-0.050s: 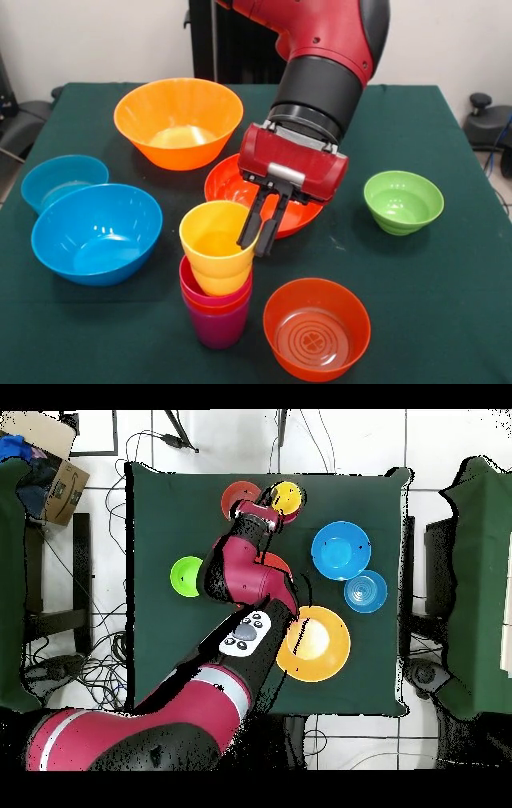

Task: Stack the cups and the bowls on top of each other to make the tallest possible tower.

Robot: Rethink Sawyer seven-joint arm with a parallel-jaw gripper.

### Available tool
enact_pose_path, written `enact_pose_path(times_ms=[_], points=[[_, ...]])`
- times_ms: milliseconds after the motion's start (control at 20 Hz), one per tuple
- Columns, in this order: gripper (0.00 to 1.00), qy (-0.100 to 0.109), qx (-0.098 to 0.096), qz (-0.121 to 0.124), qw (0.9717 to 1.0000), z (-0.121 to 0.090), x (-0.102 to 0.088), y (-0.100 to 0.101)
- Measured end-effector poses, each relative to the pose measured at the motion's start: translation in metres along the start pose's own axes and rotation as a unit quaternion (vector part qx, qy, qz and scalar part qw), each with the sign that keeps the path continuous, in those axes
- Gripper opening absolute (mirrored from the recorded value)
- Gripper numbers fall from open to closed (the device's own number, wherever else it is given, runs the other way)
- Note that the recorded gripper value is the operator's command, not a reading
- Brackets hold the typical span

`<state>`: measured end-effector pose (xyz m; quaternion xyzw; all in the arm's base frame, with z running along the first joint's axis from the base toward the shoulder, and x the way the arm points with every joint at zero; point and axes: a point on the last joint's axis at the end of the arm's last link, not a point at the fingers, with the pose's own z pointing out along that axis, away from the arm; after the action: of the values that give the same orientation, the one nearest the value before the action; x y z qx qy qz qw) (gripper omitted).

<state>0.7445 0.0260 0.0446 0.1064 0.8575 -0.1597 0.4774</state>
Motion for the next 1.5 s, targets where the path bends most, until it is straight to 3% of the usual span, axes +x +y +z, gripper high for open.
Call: enact_pose_path(times_ms=[1050, 1500], points=[[0.0, -0.002, 0.0, 0.0, 1.0, 0.0, -0.001, 0.0], [0.0, -0.022, 0.001, 0.002, 0.9998, 0.005, -0.003, -0.008]])
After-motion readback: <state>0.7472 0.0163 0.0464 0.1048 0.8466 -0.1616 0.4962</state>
